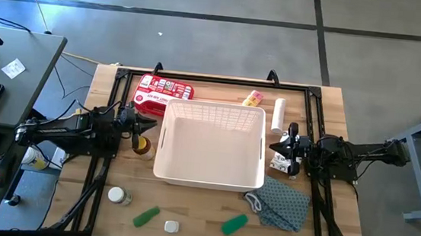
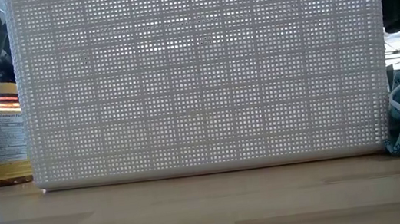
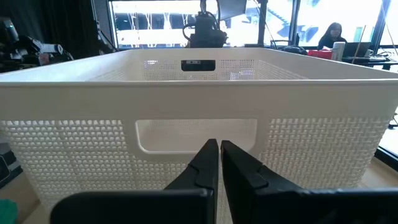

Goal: Pick & place medical supplies in basket/bin

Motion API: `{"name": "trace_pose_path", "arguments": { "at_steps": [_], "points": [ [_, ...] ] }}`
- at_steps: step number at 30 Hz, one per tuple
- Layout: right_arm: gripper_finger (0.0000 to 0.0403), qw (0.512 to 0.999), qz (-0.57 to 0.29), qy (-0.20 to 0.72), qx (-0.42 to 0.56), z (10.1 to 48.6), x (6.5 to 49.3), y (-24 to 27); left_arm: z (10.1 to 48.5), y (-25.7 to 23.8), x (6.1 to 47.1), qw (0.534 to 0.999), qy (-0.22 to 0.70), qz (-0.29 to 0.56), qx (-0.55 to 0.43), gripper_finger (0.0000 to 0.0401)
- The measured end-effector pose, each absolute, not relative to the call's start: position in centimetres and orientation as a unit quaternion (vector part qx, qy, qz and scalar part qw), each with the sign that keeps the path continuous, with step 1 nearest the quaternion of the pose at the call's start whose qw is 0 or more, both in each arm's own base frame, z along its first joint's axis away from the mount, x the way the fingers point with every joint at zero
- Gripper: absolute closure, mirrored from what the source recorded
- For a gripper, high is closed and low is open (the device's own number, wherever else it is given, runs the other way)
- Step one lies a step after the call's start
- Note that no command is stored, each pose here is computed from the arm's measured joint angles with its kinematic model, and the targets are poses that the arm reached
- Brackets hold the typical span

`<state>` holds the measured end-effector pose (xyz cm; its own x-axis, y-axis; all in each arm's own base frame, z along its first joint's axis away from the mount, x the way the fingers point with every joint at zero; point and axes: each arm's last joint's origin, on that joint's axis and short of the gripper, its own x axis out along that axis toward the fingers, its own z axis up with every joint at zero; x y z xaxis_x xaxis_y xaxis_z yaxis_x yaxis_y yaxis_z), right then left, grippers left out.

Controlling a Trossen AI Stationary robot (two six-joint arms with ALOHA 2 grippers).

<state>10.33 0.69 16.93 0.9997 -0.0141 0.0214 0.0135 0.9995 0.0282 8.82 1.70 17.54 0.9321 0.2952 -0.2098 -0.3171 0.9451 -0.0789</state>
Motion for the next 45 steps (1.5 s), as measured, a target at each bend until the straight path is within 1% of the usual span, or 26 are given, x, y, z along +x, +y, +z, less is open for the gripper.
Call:
{"name": "trace_pose_path", "arguments": {
  "at_steps": [14, 24, 32, 34, 36, 37, 39, 41, 43, 45],
  "points": [
    [0.0391, 1.0, -0.008, -0.01, 0.01, 16.9, 10.3, 0.7, 17.6, 1.7, 8.8, 0.981, 0.098, 0.156, -0.056, 0.0313],
    [0.0391, 0.985, -0.082, 0.01, -0.154, 16.8, 10.3, 0.3, 17.6, 1.7, 8.8, 0.981, 0.098, 0.156, -0.056, 0.0313],
    [0.0391, 0.982, -0.091, 0.007, -0.166, 16.9, 10.3, 0.2, 17.6, 1.7, 8.8, 0.981, 0.098, 0.156, -0.056, 0.0313],
    [0.0391, 0.988, -0.085, -0.014, -0.127, 17.2, 10.3, 0.3, 17.6, 1.7, 8.8, 0.981, 0.098, 0.156, -0.056, 0.0313],
    [0.0391, 0.996, -0.07, -0.04, -0.037, 17.6, 10.3, 0.3, 17.6, 1.7, 8.8, 0.981, 0.093, 0.158, -0.058, 0.0313],
    [0.0391, 0.996, -0.069, -0.051, -0.006, 17.7, 10.3, 0.3, 17.7, 1.7, 8.9, 0.98, 0.084, 0.163, -0.077, 0.0313],
    [0.0391, 0.993, -0.091, -0.074, 0.025, 18.1, 10.2, 0.2, 18.2, 1.8, 8.9, 0.971, 0.049, 0.169, -0.16, 0.0313],
    [0.0391, 0.984, -0.112, -0.116, 0.075, 18.9, 10.0, 0.0, 18.8, 1.7, 9.0, 0.954, 0.0, 0.151, -0.259, 0.0313],
    [0.0391, 0.966, -0.133, -0.165, 0.15, 20.0, 9.7, -0.2, 19.6, 1.6, 9.1, 0.931, -0.048, 0.127, -0.339, 0.0313],
    [0.0391, 0.941, -0.167, -0.224, 0.192, 21.2, 9.3, -0.5, 20.5, 1.6, 9.0, 0.907, -0.098, 0.105, -0.397, 0.0313]
  ]
}}
